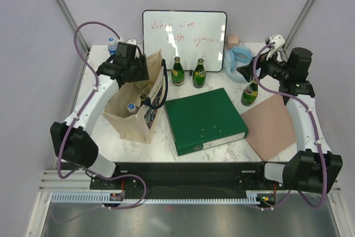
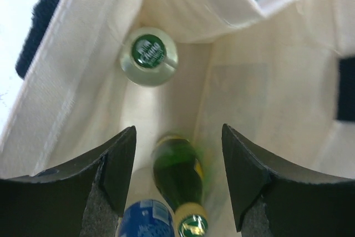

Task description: Take the beverage out of the canvas bag

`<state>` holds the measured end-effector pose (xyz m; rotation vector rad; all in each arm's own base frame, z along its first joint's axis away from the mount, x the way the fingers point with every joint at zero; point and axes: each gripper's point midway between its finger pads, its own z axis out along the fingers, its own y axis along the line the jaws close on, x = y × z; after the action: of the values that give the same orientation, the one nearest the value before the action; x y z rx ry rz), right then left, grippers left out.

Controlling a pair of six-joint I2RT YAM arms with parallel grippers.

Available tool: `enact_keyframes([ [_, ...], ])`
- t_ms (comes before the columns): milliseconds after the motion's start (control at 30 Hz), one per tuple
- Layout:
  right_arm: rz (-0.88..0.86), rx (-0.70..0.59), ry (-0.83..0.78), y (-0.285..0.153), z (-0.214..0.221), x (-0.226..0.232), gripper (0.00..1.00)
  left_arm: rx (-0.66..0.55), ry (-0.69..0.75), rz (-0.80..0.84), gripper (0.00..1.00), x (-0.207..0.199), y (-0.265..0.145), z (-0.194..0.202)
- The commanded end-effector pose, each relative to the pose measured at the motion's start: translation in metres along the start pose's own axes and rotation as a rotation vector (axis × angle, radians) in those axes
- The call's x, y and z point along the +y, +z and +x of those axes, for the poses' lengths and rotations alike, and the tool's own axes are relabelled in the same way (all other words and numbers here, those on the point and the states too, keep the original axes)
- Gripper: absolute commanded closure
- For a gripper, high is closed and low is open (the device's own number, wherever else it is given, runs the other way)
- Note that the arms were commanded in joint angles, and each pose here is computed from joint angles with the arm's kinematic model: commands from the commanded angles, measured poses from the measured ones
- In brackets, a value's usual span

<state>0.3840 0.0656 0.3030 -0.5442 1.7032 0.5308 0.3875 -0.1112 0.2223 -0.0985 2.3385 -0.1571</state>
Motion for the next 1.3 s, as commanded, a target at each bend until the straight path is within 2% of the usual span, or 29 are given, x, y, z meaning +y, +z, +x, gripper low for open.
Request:
enact_keyframes([
  [0, -0.042, -0.041, -0.015, 0.001, -0.024, 0.016, 0.02, -0.123, 0.010, -0.062, 0.31, 0.003, 0.011, -0.041],
  [300, -0.061, -0.081, 0.025, 0.008, -0.031, 0.031, 0.02, -0.105, 0.022, -0.112, 0.34, 0.002, 0.054, -0.048],
  [533, -0.066, -0.074, 0.036, 0.009, -0.026, 0.034, 0.02, -0.087, -0.001, -0.178, 0.34, 0.021, 0.074, -0.043],
  [833, -0.060, -0.069, 0.044, 0.010, -0.022, 0.033, 0.02, -0.048, -0.006, -0.190, 0.36, 0.029, 0.090, -0.032],
  [1033, -0.059, -0.067, 0.049, 0.010, -0.021, 0.033, 0.02, -0.034, 0.010, -0.210, 0.45, 0.035, 0.099, -0.028],
  [1267, -0.055, -0.066, 0.052, 0.011, -0.021, 0.031, 0.02, -0.035, 0.037, -0.219, 0.47, 0.036, 0.104, -0.029],
])
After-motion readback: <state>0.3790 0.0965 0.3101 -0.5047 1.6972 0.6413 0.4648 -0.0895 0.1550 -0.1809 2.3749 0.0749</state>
